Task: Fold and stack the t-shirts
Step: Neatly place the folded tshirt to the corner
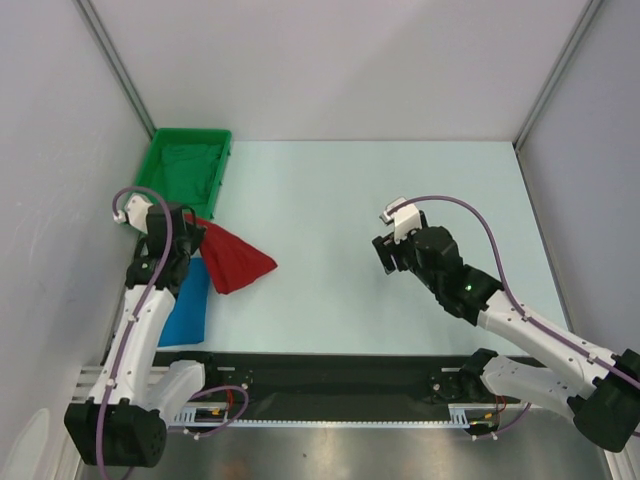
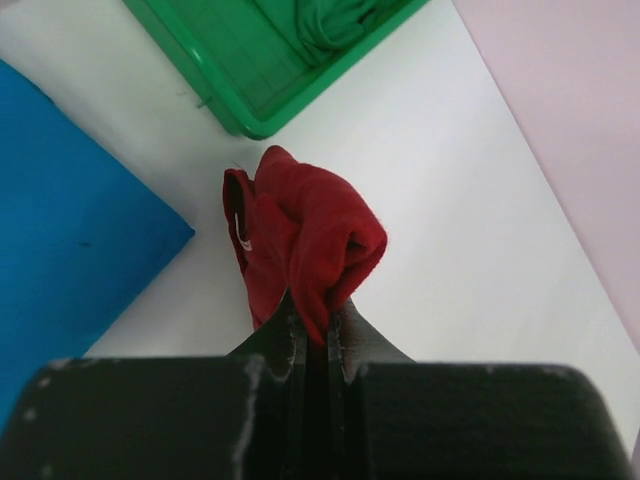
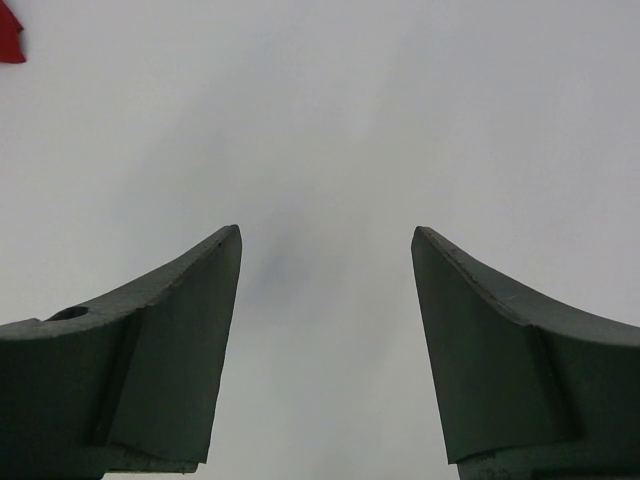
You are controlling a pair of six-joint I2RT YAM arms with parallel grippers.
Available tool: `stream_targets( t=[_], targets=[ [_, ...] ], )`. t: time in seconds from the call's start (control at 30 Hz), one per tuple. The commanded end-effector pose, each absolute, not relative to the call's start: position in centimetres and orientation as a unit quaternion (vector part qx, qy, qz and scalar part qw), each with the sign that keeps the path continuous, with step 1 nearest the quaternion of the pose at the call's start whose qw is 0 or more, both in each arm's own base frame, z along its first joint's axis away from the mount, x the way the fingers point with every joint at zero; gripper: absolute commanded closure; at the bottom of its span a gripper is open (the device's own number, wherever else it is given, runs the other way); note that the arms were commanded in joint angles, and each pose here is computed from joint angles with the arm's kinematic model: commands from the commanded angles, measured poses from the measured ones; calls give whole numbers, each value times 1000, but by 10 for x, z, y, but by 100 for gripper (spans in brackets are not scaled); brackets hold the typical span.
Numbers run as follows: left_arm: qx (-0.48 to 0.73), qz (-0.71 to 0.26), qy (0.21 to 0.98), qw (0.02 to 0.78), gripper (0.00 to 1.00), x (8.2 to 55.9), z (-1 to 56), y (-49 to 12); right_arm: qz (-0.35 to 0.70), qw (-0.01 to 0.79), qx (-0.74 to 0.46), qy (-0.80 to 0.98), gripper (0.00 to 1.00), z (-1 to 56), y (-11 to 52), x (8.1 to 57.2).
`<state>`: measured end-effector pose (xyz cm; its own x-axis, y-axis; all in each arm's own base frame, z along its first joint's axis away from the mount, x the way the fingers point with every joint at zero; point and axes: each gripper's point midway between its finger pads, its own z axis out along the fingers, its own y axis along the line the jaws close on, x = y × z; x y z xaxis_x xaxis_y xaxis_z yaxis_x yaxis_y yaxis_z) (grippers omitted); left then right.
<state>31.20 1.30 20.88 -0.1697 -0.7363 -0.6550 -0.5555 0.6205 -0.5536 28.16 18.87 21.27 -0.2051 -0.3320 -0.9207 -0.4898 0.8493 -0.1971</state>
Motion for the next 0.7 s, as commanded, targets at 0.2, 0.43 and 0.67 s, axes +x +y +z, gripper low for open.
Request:
stream_targets(
  t=[0.2,0.43,0.67],
  targets=[
    [-451,-43,731,511,100,305,231,40,78,586,-264,762,26,221,193,281],
    [-475,-7,720,506,100,294,233,61,73,583,-265,765,26,215,190,280],
    [-482,11,709,515,100,292,241,80,81,578,-267,767,26,210,194,279]
  ],
)
